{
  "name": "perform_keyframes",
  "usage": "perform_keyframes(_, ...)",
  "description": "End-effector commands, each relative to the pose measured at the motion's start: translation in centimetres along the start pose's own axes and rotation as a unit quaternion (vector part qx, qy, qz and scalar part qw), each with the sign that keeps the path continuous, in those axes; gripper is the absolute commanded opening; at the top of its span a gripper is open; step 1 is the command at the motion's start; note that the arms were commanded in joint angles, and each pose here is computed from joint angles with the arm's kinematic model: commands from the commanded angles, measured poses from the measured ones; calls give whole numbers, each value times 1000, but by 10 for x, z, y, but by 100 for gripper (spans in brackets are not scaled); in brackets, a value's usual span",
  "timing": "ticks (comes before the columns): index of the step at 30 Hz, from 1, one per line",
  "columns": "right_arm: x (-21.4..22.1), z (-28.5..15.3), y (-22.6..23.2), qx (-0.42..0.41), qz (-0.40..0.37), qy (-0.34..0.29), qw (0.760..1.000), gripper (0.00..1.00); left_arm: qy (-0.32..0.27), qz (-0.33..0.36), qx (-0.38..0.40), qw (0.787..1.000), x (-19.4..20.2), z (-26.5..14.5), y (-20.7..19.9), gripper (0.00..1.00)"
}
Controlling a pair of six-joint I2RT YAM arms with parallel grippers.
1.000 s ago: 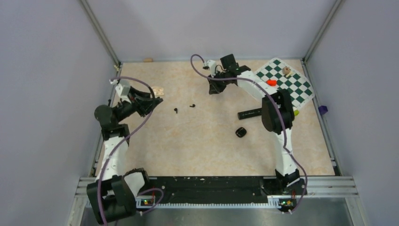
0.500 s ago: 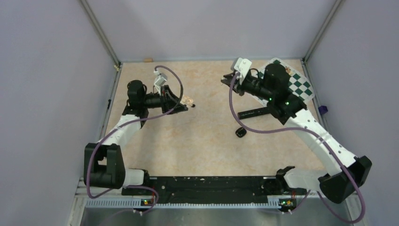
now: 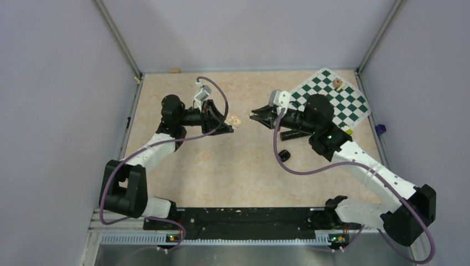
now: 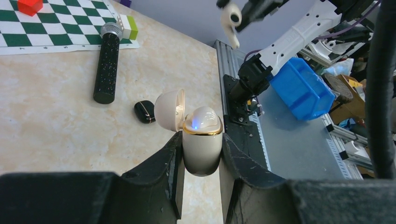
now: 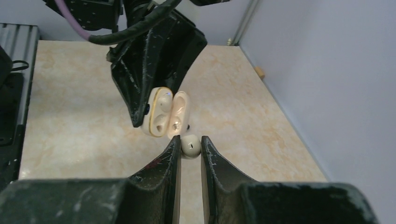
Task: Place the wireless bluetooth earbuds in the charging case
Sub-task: Place the earbud in the charging case.
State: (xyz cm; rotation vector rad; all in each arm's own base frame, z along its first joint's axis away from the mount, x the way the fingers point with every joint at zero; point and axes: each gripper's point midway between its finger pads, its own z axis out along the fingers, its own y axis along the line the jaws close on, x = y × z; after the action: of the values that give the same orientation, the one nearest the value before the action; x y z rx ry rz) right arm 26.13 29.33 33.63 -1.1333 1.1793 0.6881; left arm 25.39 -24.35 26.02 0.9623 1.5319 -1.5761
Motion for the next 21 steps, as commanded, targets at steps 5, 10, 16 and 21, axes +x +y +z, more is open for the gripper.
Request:
perform_keyframes(5, -25, 12, 26, -41, -7, -75, 996, 10, -31, 34, 9, 999, -18, 8, -12, 0)
perform_keyframes(10, -18, 21, 36, -50, -12, -72, 996, 10, -37, 32, 2, 999, -15, 9, -16, 0)
perform_keyframes(16, -4, 32, 43, -47, -23, -62, 997, 10, -38, 38, -3, 999, -13, 8, -19, 0)
perform_keyframes(21, -1, 32, 39, -31, -37, -61, 997, 11, -37, 43, -1, 998, -14, 7, -24, 0)
